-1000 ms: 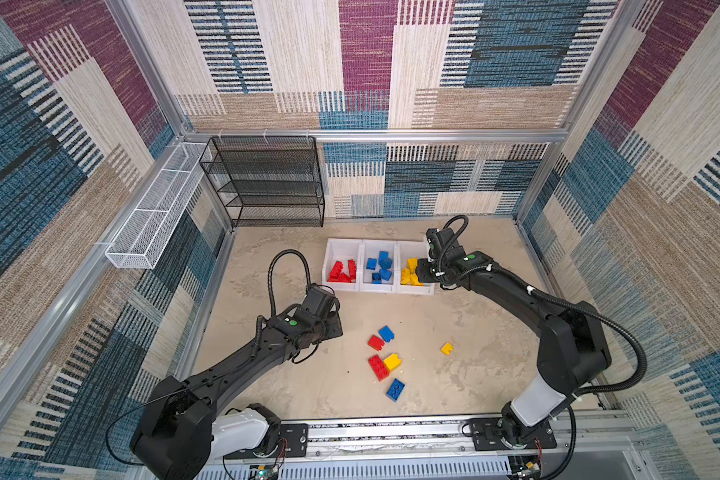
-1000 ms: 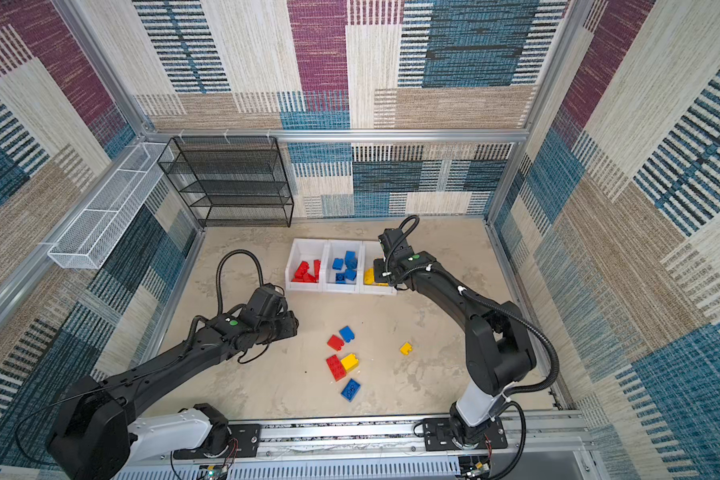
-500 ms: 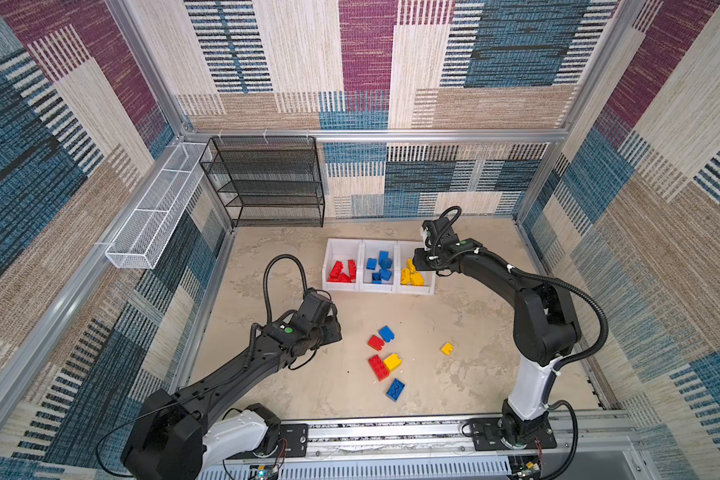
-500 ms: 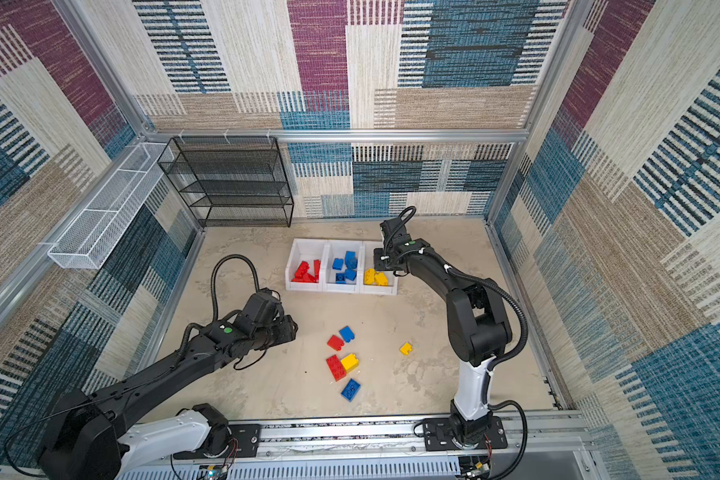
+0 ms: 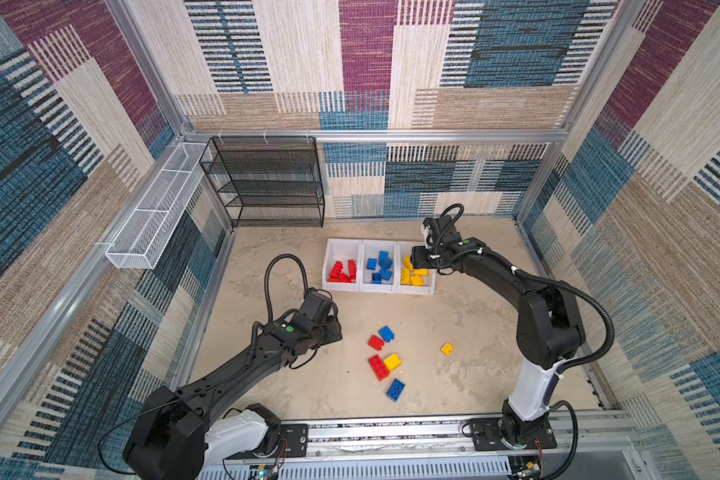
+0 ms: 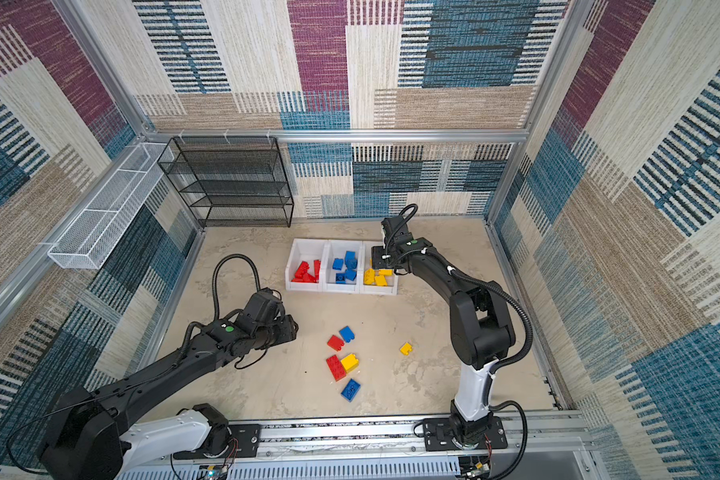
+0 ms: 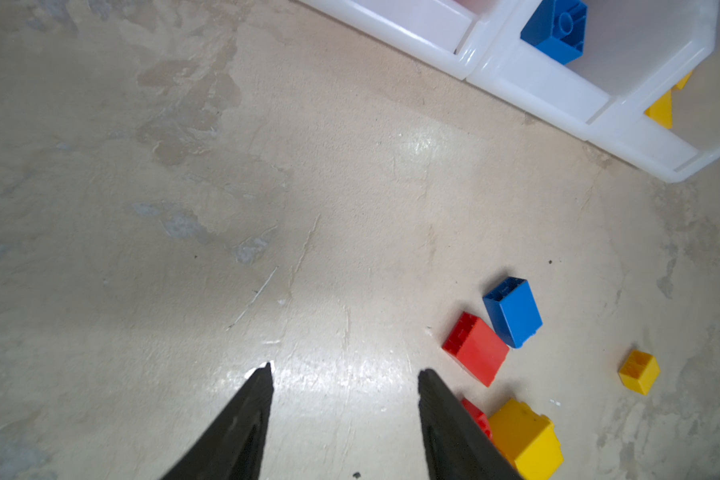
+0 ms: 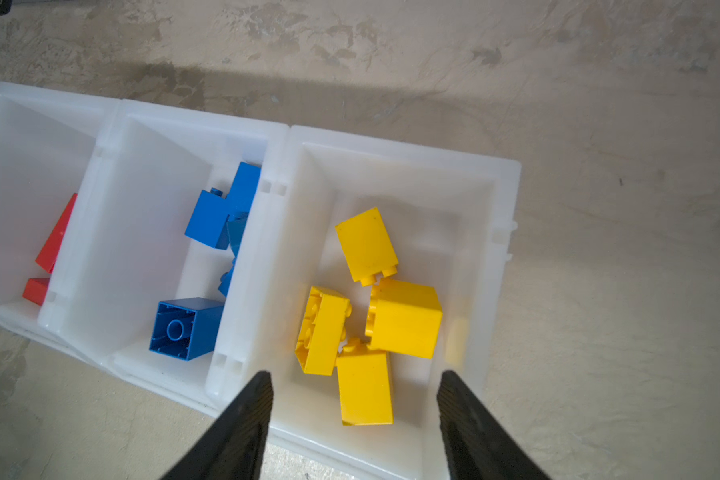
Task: Sort the legos into containers by color
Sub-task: 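Lower the left gripper onto a red brick at the pile while the right withdraws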
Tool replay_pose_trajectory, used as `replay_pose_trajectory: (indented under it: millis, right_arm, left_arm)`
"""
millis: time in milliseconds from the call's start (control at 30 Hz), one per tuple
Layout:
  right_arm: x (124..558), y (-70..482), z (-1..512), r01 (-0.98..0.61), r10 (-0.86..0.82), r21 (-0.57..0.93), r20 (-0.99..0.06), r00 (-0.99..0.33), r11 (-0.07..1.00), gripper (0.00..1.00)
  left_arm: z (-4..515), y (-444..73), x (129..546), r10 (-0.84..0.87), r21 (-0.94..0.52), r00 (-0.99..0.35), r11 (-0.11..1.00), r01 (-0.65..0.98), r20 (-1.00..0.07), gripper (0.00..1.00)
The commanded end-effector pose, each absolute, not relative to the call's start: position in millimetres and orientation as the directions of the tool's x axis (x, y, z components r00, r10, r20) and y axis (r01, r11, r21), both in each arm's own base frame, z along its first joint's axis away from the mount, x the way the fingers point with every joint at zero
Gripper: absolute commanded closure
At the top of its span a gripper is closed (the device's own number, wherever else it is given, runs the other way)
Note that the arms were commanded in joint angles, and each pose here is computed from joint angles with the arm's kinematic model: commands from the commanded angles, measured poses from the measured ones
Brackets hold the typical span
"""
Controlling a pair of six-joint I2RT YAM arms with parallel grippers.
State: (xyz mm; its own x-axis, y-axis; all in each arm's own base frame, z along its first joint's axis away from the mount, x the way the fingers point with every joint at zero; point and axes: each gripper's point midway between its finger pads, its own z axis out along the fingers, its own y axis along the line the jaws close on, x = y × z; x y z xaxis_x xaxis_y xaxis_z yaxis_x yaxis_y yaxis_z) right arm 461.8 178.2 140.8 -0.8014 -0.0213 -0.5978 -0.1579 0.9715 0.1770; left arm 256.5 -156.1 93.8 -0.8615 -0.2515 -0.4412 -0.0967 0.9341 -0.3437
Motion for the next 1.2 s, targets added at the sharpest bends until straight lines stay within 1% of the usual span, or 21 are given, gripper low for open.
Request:
replay_pose_trajectory:
  millis: [0, 333, 600, 833, 1033, 1167]
  right_arm:
    - [461, 179, 150, -0.165, -0.016, 0.186, -0.615, -0.789, 0.969, 0.34]
    - [449, 178, 158, -0.161, 0.003, 0.210, -0.617, -0.787, 0.964, 0.34]
    - [429, 170, 162, -0.140, 0.035, 0.232, -0.617, -0.786, 0.963, 0.34]
    - [411, 161, 158, -0.108, 0.064, 0.240, -0.611, -0.789, 0.965, 0.33]
    - [404, 156, 158, -0.096, 0.070, 0.236, -0.610, -0.789, 0.967, 0.33]
    - [401, 154, 158, -0.094, 0.071, 0.236, -0.607, -0.792, 0.967, 0.33]
  left_arm:
    - [97, -162, 257, -0.263, -0.363, -0.866, 0.926, -0.103, -0.426, 0.40]
    - [97, -183, 257, -0.172, -0.338, -0.885, 0.941, -0.018, -0.432, 0.40]
    - [82, -228, 248, 0.065, -0.286, -0.916, 0.939, 0.190, -0.397, 0.39]
    - [72, -265, 241, 0.283, -0.214, -0.881, 0.900, 0.381, -0.378, 0.39]
    - [58, -283, 235, 0.412, -0.126, -0.840, 0.869, 0.479, -0.353, 0.39]
    - [50, -287, 235, 0.488, -0.043, -0.809, 0.848, 0.529, -0.326, 0.39]
